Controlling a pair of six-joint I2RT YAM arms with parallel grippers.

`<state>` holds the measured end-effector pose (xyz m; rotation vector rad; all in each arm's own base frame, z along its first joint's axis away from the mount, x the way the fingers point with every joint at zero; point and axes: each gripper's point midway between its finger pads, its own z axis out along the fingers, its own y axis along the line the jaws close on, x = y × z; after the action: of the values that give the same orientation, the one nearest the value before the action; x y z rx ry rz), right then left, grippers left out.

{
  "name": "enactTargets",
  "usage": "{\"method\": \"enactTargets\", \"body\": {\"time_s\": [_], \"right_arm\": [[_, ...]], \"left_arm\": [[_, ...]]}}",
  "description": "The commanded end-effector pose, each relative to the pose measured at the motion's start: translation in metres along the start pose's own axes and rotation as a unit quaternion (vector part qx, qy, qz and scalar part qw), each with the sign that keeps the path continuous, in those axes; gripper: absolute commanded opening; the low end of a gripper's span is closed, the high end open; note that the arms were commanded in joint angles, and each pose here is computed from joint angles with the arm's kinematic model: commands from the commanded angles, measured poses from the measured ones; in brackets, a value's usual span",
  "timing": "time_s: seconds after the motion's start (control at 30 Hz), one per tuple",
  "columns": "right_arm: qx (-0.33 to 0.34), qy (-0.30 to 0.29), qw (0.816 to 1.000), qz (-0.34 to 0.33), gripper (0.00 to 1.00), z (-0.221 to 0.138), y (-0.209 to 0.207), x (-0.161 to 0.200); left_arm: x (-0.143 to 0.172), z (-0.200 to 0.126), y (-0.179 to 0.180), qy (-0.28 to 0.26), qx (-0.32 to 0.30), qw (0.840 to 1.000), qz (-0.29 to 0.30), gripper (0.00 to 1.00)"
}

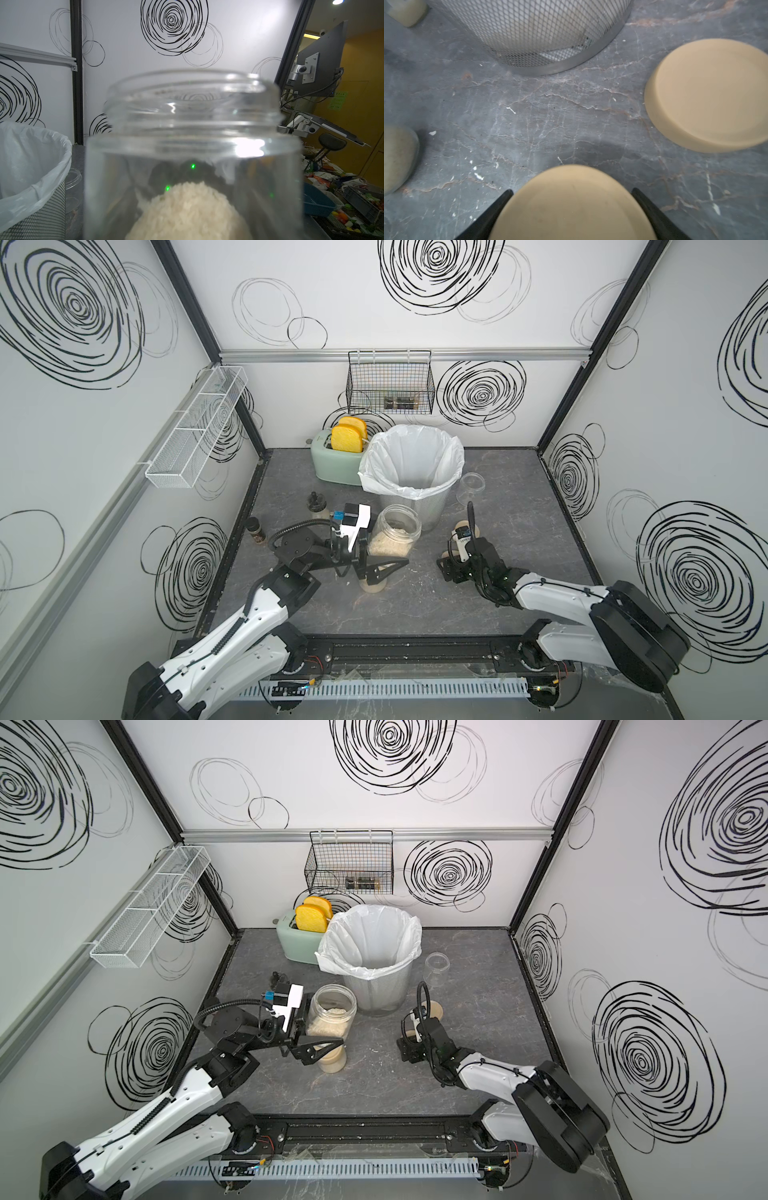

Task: Empty moldy rice from jars
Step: Place the lid at the center of the board.

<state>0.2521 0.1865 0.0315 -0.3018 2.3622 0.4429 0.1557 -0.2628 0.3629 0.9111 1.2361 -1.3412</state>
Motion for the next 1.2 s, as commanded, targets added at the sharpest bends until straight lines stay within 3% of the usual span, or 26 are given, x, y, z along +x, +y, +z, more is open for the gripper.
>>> {"method": "enactTargets", "body": {"time_s": [0.0, 0.23, 0.6, 1.17], "right_arm": [[0.013, -0.035, 0.999, 0.021, 0.72, 0.007, 0.0, -0.02], [0.026, -0.023, 0.999, 0.02, 0.76, 0.02, -0.002, -0.019], [0.017, -0.027, 0.999, 0.031, 0.91, 0.023, -0.001, -0.024], [-0.003, -0.053, 0.998, 0.045, 0.95, 0.007, 0.007, -0.046]], "left_arm": [[-0.027, -0.004, -0.009, -0.041, 0.003, 0.998, 0.05, 0.87], [-0.027, -0.003, -0.007, -0.038, -0.001, 0.998, 0.049, 0.87], [-0.029, 0.001, -0.005, -0.035, 0.0, 0.998, 0.047, 0.87], [-0.027, 0.004, -0.003, -0.034, 0.0, 0.998, 0.046, 0.87]]}}
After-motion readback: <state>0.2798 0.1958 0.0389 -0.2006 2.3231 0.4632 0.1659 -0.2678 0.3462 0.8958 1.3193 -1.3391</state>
